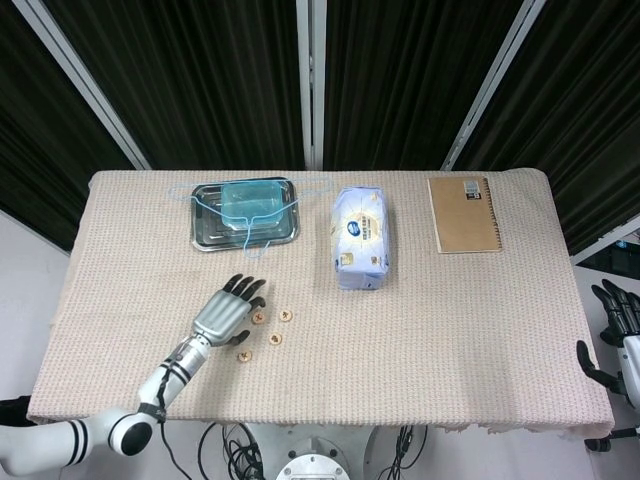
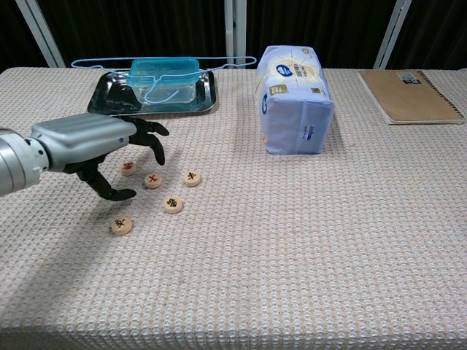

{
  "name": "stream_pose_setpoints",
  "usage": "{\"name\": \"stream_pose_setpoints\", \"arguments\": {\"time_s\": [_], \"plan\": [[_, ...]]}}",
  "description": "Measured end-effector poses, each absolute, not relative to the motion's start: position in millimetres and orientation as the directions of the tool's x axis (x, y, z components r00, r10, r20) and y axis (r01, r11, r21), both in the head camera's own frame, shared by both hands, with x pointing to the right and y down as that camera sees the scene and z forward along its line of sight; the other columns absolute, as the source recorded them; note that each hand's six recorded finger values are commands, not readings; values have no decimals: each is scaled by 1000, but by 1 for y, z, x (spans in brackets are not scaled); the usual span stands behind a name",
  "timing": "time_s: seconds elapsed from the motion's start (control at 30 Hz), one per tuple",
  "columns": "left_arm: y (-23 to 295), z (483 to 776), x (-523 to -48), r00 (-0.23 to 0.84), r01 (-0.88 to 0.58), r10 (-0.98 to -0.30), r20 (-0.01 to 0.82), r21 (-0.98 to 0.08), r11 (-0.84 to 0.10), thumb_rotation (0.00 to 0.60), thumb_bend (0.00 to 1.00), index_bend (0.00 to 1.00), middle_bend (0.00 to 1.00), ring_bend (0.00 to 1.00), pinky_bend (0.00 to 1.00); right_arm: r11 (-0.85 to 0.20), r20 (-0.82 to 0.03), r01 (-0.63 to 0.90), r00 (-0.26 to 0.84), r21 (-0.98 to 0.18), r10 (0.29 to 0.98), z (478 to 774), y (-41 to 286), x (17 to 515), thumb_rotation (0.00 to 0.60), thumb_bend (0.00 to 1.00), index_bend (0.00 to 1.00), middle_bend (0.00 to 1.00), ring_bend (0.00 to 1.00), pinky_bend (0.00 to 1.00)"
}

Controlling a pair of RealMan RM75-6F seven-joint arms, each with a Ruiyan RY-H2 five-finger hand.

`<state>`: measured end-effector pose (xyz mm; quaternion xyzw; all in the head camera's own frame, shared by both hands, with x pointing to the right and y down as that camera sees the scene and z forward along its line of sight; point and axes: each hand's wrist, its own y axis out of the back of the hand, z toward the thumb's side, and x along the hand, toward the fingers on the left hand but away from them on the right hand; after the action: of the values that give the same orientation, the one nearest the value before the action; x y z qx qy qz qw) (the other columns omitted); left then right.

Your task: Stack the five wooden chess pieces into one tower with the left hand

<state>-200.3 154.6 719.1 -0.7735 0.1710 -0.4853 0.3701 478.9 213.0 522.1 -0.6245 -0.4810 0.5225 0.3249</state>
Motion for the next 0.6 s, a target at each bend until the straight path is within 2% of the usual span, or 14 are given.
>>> {"name": "stream_pose_setpoints", "arguments": {"time_s": [0.23,0.6], "plan": [[152,727,-193,475,85,-622,622,-736,-671,600,298,380,35,0,0,-331,-346,266,-10,-905,938,522,212,481,600,407,0,0,0,0],[150,738,-190,466,106,-620,631,-736,-669,600,300,412,36,0,0,-330,-347,271,-17,-904,938,522,211,484,600,407,0,0,0,0]]}}
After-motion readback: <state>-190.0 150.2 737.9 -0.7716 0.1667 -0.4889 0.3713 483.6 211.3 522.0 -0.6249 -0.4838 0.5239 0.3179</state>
